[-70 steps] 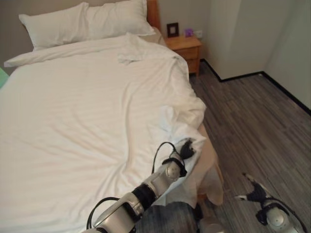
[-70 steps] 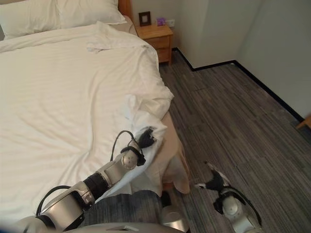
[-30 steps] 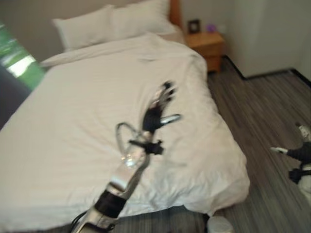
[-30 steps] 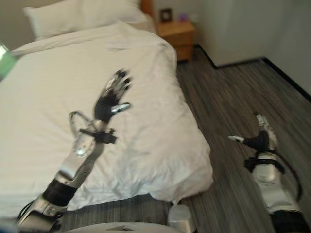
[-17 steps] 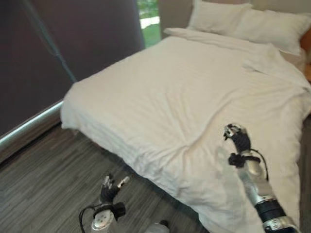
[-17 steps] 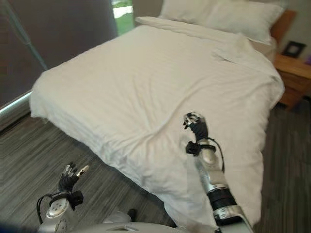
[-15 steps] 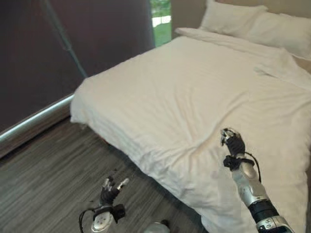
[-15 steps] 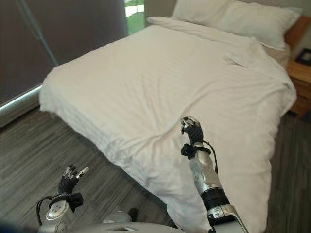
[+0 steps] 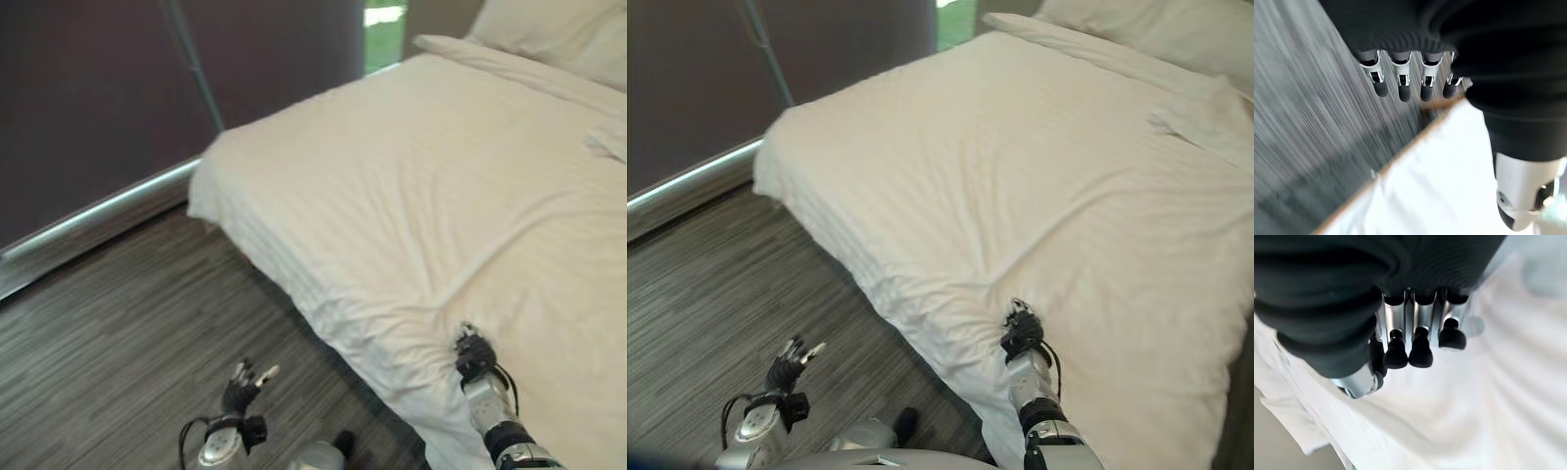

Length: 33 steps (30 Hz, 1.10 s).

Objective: Making the bed.

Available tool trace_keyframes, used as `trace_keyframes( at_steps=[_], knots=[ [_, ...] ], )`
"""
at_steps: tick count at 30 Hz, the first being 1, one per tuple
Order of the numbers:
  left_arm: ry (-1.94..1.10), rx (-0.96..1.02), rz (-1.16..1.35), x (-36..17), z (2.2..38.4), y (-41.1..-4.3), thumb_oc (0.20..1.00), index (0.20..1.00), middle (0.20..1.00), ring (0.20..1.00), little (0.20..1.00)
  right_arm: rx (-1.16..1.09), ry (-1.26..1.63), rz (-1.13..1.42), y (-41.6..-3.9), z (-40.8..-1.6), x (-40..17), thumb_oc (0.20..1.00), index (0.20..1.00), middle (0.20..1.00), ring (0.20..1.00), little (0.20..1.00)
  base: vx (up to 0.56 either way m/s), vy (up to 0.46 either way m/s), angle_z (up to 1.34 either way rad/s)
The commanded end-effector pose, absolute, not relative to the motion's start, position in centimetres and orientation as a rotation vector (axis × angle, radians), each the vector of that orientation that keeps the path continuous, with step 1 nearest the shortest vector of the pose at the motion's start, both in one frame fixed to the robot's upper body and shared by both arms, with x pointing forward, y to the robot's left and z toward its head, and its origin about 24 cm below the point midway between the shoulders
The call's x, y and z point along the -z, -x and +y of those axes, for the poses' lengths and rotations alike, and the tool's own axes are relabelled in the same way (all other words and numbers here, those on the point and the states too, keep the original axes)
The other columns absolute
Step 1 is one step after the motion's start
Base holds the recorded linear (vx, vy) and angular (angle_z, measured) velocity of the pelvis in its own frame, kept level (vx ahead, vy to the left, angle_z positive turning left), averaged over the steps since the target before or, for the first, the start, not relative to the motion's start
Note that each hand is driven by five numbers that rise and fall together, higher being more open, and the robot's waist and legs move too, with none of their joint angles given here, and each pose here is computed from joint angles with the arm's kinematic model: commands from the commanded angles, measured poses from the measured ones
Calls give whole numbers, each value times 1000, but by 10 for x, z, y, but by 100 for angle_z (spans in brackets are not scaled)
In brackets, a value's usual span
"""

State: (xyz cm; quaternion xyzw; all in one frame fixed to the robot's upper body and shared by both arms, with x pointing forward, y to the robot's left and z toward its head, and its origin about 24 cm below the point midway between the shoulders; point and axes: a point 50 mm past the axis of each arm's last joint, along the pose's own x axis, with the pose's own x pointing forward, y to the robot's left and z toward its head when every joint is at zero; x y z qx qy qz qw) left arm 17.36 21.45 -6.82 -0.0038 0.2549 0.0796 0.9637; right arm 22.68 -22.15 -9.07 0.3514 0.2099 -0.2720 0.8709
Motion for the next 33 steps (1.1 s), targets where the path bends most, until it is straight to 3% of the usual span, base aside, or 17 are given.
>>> trace_keyframes(
  at_steps=[1,6,9,10,11,16,17,18,19,20,24,33],
  knots=[
    [-48,-70,385,46,206,-205,1000,1000,1000,1000,1000,1045,-552,690,-102,-316,125,200,200,200,200,200,4,137,-61],
    [-150,62,286,28,186,-226,1000,1000,1000,1000,1000,1210,-417,706,-34,-370,107,200,200,200,200,200,-18,159,-70],
    [-148,76,193,9,181,-234,1000,1000,1000,1000,1000,1207,-269,853,8,-368,109,200,200,200,200,200,-63,151,-62],
    [-149,70,149,0,183,-235,1000,1000,1000,1000,1000,1183,-266,864,7,-363,112,454,454,454,454,454,-106,60,-64],
    [-150,69,149,0,184,-235,1000,1000,1000,1000,1000,1181,-266,866,7,-362,112,1000,1000,1000,1000,1000,-229,154,-73],
    [-161,60,-34,-41,192,-235,1000,1000,1000,1000,1000,792,-180,681,-74,-319,107,1000,1000,1000,1000,1000,-254,188,-106],
    [-162,60,-33,-41,192,-235,1000,1000,1000,1000,1000,791,-179,683,-74,-318,107,1000,1000,1000,1000,1000,-245,109,-124],
    [-175,51,-85,-52,193,-235,1000,1000,1000,1000,1000,601,-194,529,-120,-291,90,1000,1000,1000,1000,1000,-270,80,-108],
    [-180,48,-97,-55,193,-236,1000,1000,1000,1000,1000,535,-200,493,-131,-282,85,1000,1000,1000,1000,1000,-267,82,-104],
    [-182,47,-96,-55,193,-235,1000,1000,1000,1000,1000,534,-201,495,-130,-281,85,1000,1000,1000,1000,1000,-240,25,-132],
    [-218,65,-207,-74,183,-233,1000,1000,1000,1000,1000,116,-69,394,-146,-232,56,1000,1000,1000,1000,1000,-296,-108,-142],
    [-160,81,-167,-57,164,-234,1000,1000,1000,1000,1000,-179,382,353,-132,-248,21,1000,1000,1000,1000,1000,-276,-251,-98]
  ],
)
